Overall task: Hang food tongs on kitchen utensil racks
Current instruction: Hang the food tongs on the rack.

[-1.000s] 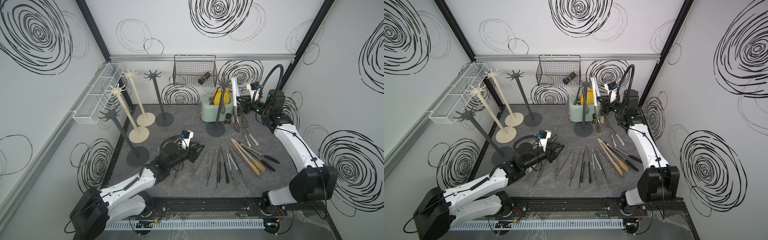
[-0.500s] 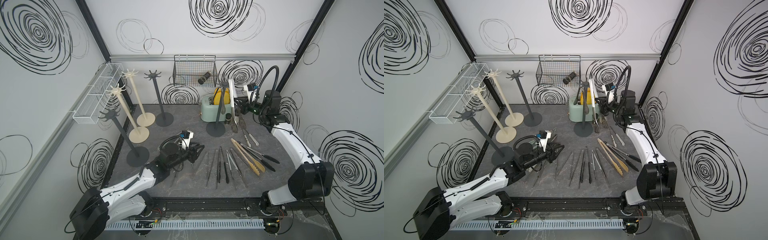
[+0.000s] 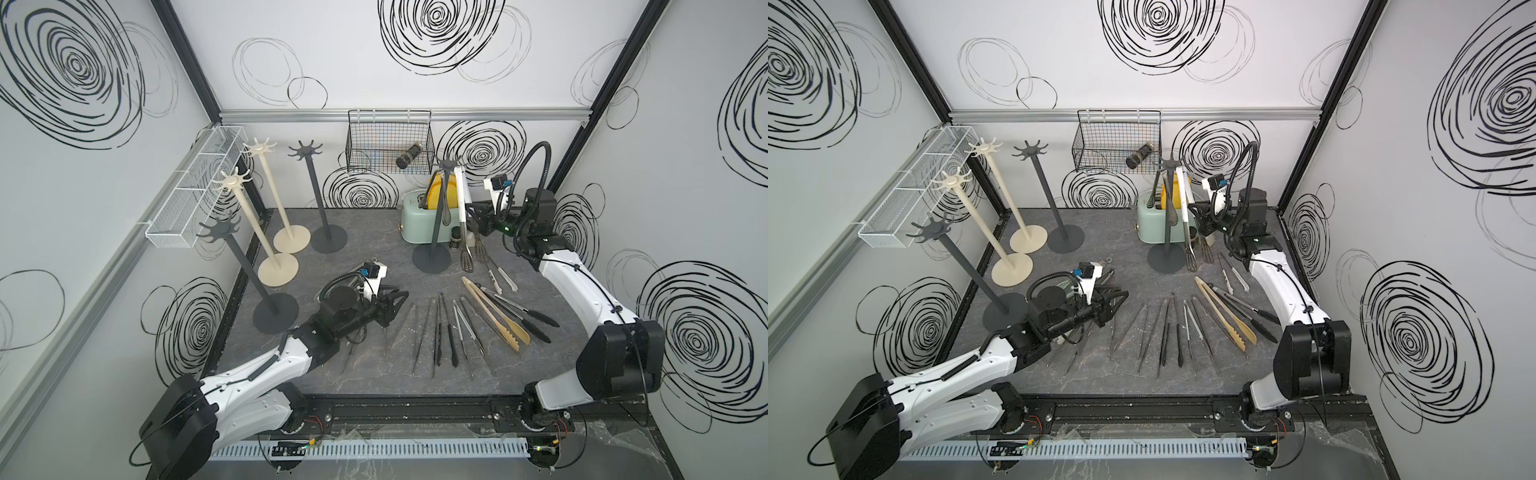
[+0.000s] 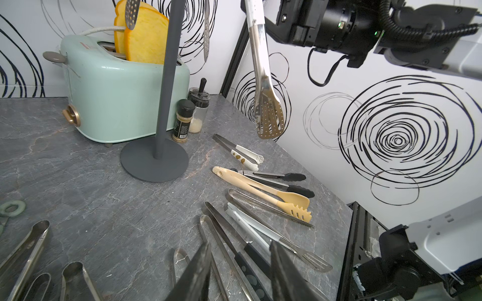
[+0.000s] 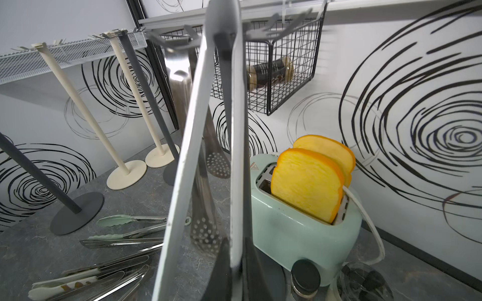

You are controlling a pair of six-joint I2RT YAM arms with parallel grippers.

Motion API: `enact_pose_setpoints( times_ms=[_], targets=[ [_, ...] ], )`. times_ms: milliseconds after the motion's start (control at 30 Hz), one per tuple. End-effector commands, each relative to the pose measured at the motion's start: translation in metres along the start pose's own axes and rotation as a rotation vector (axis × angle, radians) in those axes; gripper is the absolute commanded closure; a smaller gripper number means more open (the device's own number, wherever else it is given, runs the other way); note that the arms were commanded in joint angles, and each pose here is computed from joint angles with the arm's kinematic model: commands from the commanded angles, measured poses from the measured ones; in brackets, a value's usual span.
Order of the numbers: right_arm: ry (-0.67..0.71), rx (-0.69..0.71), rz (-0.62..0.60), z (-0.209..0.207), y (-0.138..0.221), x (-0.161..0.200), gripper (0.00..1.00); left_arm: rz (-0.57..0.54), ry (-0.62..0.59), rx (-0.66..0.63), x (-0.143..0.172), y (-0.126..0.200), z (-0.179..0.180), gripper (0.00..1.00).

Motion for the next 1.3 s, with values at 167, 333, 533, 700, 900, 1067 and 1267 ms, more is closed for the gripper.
enact_pose_setpoints(
  times_ms=[167,333,533,700,900,1067,1267],
  targets=[
    [-0.039,0.03,0.043,-0.01,-0.008,0.024,1.0,-0.044,-0.01,0.019,-0.007,0.003,-0.005,0.59],
    [-0.054,0.037,0.068,-0.012,-0.014,0.036,1.0,-0.043,-0.006,0.019,-0.006,0.004,-0.005,0.59],
    [-0.072,0.046,0.105,-0.014,-0.023,0.055,1.0,-0.043,-0.006,0.02,-0.004,0.005,-0.005,0.6],
    [-0.084,0.048,0.131,-0.014,-0.029,0.065,1.0,-0.046,-0.006,0.018,-0.004,0.007,-0.005,0.59],
    [-0.089,0.055,0.146,-0.016,-0.034,0.072,1.0,-0.045,-0.007,0.016,-0.003,0.007,-0.004,0.59],
    [-0.097,0.063,0.156,-0.018,-0.037,0.076,1.0,-0.044,-0.005,0.015,-0.002,0.008,-0.004,0.59],
    [-0.1,0.066,0.155,-0.019,-0.038,0.075,0.98,-0.044,-0.006,0.015,-0.003,0.008,-0.004,0.58]
  ],
)
Point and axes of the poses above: each gripper's point midway between its finger pads, its own y axis back along the fingers, its own z axis along the line the jaws close on, x = y × z, the point moved 1 cm from there along y, back along the fingers, and after that the axes turned 5 degrees about -y, right-handed, at the moved point
